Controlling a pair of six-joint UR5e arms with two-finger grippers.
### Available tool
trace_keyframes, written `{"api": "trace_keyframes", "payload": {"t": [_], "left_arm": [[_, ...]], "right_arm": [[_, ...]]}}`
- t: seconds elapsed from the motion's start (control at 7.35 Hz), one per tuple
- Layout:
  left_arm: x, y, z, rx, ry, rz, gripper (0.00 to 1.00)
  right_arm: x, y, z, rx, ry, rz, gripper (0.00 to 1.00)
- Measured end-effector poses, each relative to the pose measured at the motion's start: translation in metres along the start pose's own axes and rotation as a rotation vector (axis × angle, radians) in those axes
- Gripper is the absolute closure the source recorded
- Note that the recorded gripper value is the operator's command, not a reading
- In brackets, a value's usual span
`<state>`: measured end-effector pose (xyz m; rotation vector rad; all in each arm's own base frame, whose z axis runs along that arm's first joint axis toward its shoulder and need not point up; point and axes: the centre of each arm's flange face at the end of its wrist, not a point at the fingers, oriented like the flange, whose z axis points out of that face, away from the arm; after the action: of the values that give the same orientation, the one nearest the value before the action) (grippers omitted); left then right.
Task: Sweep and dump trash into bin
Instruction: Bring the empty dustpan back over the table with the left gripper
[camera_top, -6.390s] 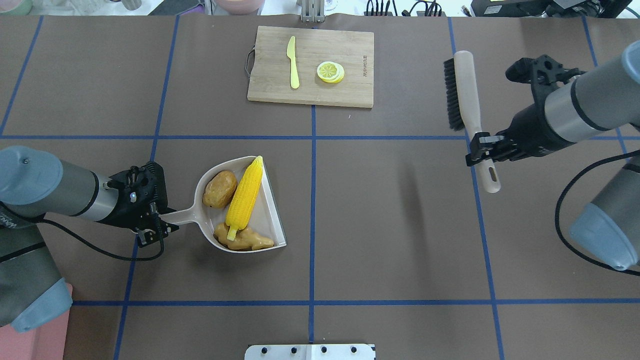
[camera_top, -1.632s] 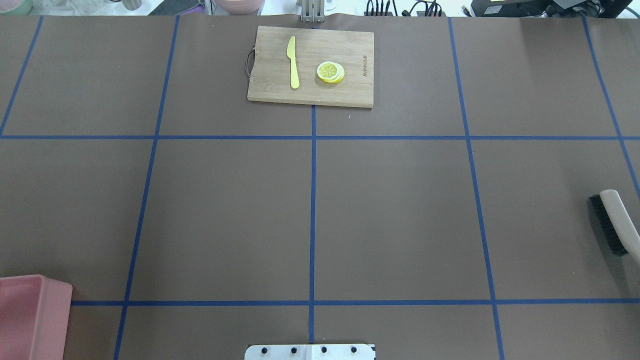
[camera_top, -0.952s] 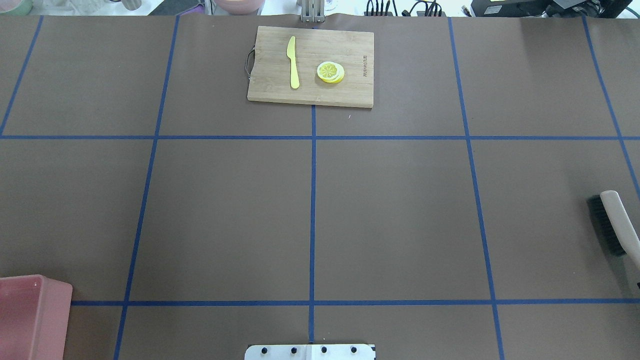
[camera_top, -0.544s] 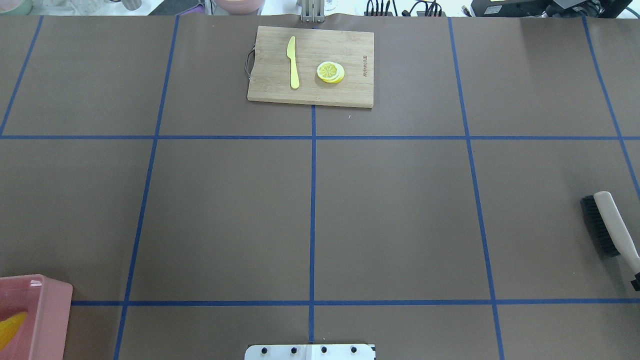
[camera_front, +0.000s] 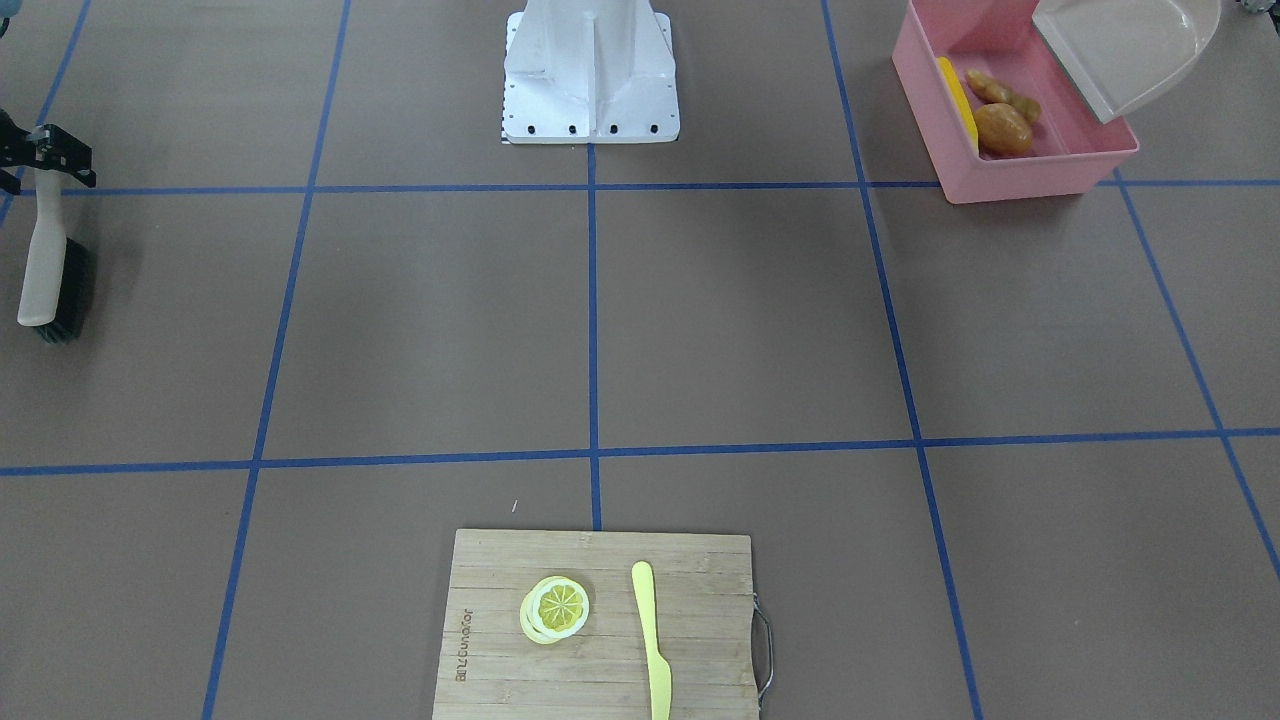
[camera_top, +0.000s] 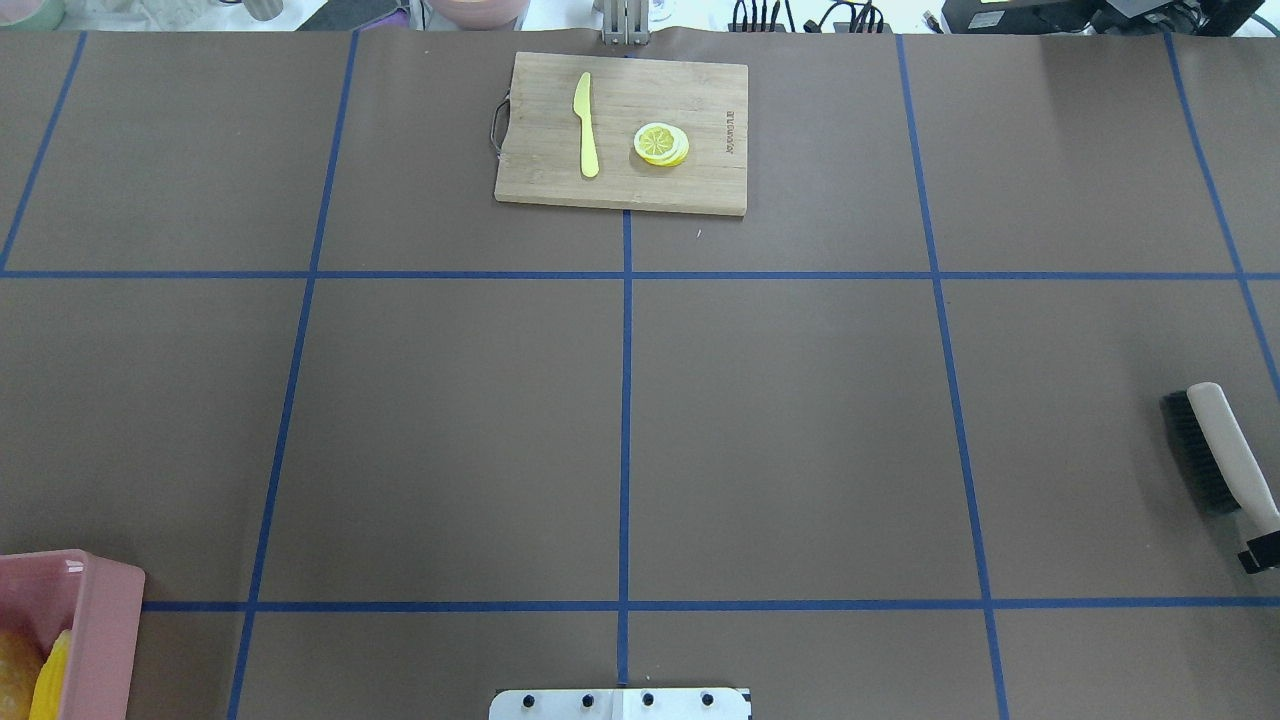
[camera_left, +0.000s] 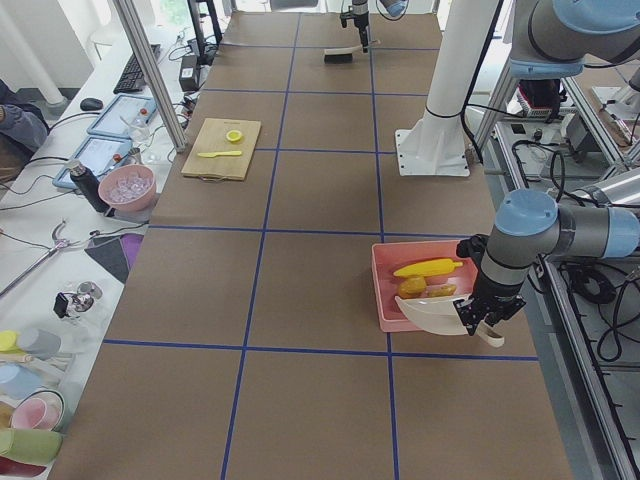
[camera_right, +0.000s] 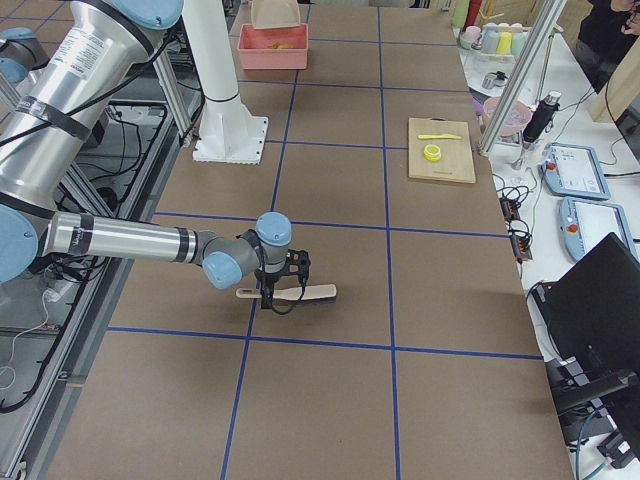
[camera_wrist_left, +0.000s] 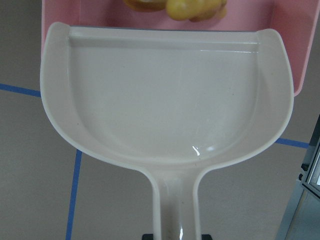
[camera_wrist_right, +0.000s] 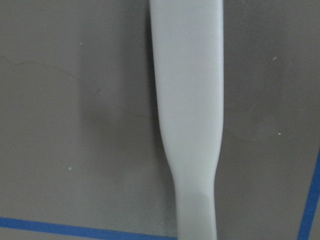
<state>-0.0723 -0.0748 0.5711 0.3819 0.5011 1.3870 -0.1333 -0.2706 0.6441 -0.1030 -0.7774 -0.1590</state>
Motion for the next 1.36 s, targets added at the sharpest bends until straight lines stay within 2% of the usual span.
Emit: {"api": "trace_keyframes", "payload": {"t": [0.14, 0.27, 0.68, 0.95, 1.09, 1.36], "left_arm": [[-0.001, -0.002, -0.002, 0.006, -0.004, 0.007, 1.0], [-0.001, -0.006, -0.004, 0.037, -0.004, -0.008, 1.0], [-0.001, -0.023, -0.01, 0.197, -0.014, -0.104, 1.0], [-0.01, -0.034, -0.018, 0.314, -0.027, -0.223, 1.0], [-0.026, -0.042, -0.024, 0.368, -0.031, -0.303, 1.0], [-0.073, -0.063, -0.039, 0.445, -0.053, -0.435, 1.0]], "right_arm": [[-0.002, -0.005, -0.009, 0.028, -0.008, 0.0, 0.0], [-0.002, -0.012, -0.02, 0.066, -0.017, 0.009, 0.0], [0.017, -0.034, -0.057, 0.196, -0.018, -0.029, 0.0], [0.037, -0.047, -0.083, 0.28, -0.002, -0.035, 0.0], [0.04, -0.062, -0.096, 0.305, 0.005, -0.016, 0.0], [0.032, -0.106, -0.125, 0.324, 0.02, 0.032, 0.0]]}}
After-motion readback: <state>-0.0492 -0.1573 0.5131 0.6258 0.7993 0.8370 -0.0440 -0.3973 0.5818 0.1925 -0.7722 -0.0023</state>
